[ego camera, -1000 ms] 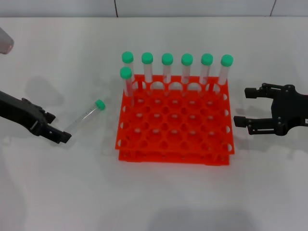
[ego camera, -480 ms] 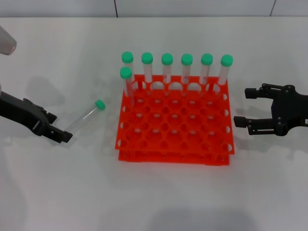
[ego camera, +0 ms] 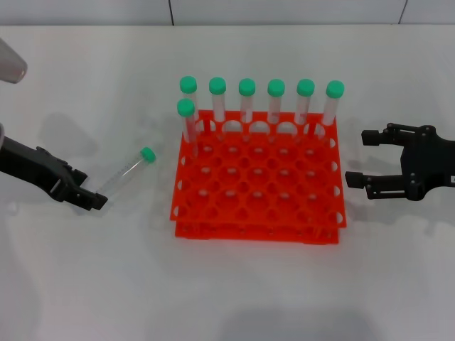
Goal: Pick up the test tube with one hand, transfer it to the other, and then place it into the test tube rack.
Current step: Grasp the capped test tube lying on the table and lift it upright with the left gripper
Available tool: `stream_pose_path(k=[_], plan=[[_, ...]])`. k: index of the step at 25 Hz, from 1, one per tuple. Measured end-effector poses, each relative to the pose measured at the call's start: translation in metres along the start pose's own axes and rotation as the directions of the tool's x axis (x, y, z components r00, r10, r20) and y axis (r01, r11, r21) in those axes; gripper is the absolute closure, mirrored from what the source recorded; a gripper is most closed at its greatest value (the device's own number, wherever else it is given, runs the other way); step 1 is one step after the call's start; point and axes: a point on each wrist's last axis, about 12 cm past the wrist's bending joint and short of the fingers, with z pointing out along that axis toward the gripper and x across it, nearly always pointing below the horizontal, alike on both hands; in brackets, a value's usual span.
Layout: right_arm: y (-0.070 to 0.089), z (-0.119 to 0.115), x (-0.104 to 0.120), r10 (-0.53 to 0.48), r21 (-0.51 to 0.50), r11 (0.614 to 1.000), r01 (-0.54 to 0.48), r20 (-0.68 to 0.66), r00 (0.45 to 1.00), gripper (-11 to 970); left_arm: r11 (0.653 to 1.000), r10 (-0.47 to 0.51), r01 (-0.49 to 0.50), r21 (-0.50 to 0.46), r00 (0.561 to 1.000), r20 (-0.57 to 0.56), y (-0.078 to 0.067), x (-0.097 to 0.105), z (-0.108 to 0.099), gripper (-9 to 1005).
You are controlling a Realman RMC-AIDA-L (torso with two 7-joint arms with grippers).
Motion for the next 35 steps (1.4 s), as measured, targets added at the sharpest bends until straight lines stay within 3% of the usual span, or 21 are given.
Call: stream_pose_path(k=[10,16,35], plan=[[0.0,0.0,0.0,0.001,0.001,1.0,-0.001,0.0,1.0,115,1.0,0.001,-0.001,-0.002,1.0,0.002,0.0,-0.001,0.0,265],[0.0,0.0,0.001,0.004,0.001,1.0,-0.004,-0.001,1.0,116,1.0,0.01,-0.01,0.0,1.0,0.005,-0.001,-0.006,0.001,437],[-0.001,0.0,0.003,0.01,0.011,1.0,-0.01,-0.003,1.0,116,1.0,0.022,-0.022,-0.007,1.0,-0.008,-0.003,-0.011,0.006,475]])
